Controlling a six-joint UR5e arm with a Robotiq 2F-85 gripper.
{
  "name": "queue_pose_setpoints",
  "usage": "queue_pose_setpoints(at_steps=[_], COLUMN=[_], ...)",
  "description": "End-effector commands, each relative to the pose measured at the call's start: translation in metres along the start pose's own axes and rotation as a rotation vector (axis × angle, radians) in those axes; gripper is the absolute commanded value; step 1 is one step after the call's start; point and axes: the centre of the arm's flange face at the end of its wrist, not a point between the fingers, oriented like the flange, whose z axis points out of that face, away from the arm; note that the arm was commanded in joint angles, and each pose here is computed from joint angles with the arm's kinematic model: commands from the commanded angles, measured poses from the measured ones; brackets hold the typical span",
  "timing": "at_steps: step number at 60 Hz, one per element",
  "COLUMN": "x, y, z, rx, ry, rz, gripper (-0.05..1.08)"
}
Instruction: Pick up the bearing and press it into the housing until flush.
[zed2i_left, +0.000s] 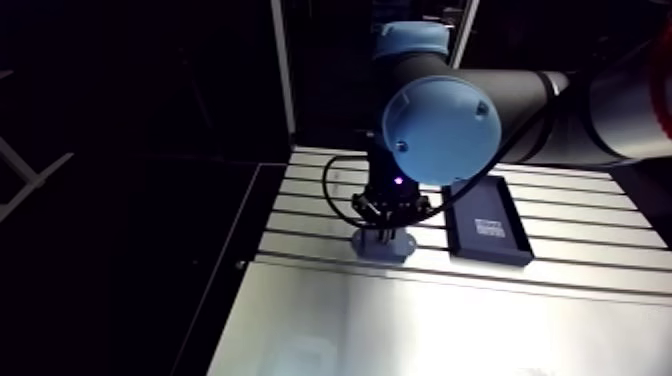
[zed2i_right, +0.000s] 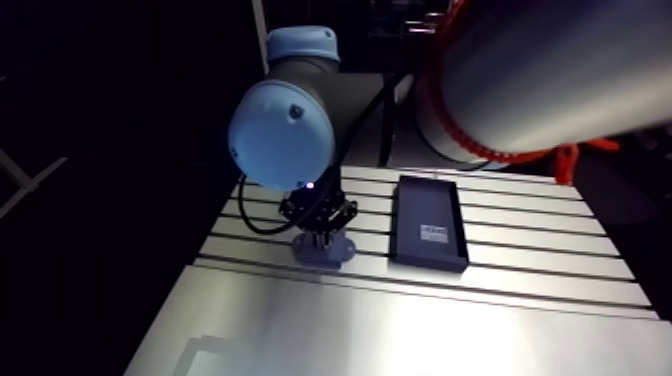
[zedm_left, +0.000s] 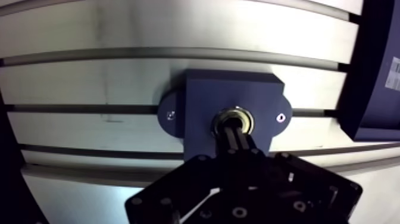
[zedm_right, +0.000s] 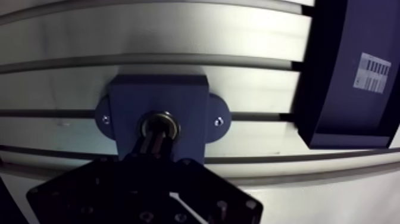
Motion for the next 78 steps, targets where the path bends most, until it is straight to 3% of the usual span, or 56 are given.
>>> queue_pose_setpoints(at_steps=[1,20,32,33,34,35,36,37,38,52,69,78], x=[0.001,-0.001,-0.002,-0.003,-0.004,-0.004,-0.005,-0.005,-0.005,-0.006,-0.009,-0.011], y=[0.0,0.002,0.001,0.0,0.0,0.0,-0.001,-0.001,-0.001,0.0,0.007,0.009], z=[-0.015,-0.031,-0.036,-0.037,-0.036,-0.036,-0.037,-0.037,-0.04,-0.085,-0.131,-0.159], rx=[0.001,0.001,0.0,0.0,-0.001,-0.001,-0.003,-0.003,-0.003,-0.003,-0.003,-0.004], ry=[0.029,0.052,0.021,0.006,-0.014,-0.014,-0.029,-0.029,-0.038,-0.023,-0.045,-0.03], rz=[-0.001,0.001,-0.008,-0.017,-0.027,-0.027,-0.034,-0.034,-0.04,-0.043,-0.036,-0.033], gripper=[0.87,0.87,0.83,0.69,0.42,0.42,0.17,0.17,0.02,0.0,0.0,0.0])
